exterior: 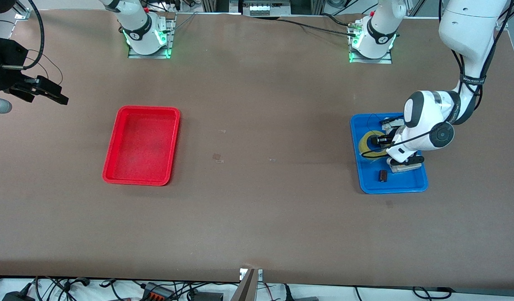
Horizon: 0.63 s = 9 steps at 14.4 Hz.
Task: Place and move tape with both arms
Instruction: 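Lower the left gripper into the tape roll's hole and close it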
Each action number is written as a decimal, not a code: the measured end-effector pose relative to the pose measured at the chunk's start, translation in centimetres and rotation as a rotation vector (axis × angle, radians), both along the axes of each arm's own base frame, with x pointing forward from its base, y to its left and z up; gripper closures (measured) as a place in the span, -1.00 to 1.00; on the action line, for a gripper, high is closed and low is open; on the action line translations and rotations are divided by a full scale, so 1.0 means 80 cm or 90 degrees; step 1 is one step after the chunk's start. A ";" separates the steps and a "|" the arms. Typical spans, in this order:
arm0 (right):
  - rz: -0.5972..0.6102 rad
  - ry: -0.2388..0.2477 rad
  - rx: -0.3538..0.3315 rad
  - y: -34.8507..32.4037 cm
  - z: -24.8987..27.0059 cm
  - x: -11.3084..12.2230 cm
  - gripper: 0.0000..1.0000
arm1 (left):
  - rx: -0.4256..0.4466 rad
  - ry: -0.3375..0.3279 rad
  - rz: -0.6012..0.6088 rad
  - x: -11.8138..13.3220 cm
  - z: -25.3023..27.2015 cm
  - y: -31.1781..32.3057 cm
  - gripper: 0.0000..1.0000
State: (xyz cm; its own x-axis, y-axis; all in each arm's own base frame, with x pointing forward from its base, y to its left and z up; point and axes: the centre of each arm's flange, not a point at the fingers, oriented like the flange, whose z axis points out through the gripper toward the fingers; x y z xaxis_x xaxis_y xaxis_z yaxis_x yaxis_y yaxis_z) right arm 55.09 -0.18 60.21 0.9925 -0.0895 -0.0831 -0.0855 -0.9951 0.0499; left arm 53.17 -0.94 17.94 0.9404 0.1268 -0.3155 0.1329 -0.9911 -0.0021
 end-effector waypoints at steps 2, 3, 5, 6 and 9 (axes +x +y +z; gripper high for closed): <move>0.000 0.001 0.000 0.000 -0.001 0.000 -0.97 | 0.001 -0.002 0.004 0.001 0.001 0.004 0.37; 0.000 0.001 0.000 0.000 -0.001 0.000 -0.97 | 0.001 -0.002 0.006 0.001 0.001 0.007 0.38; 0.000 0.001 0.000 0.000 -0.001 0.001 -0.97 | 0.001 -0.002 0.007 0.002 0.001 0.008 0.52; 0.000 0.001 0.000 0.000 -0.001 0.001 -0.97 | 0.001 -0.002 0.008 0.002 0.002 0.008 0.52; 0.000 0.001 0.000 0.000 -0.001 0.001 -0.97 | 0.001 0.005 0.019 0.005 0.011 0.021 0.52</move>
State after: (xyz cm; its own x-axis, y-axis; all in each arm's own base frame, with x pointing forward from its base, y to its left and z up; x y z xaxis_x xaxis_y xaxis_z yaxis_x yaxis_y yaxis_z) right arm 55.14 -0.18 60.12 0.9924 -0.0895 -0.0843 -0.0854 -0.9951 0.0500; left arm 53.58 0.72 18.85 0.9338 0.1550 -0.3223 0.1624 -0.9867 -0.0040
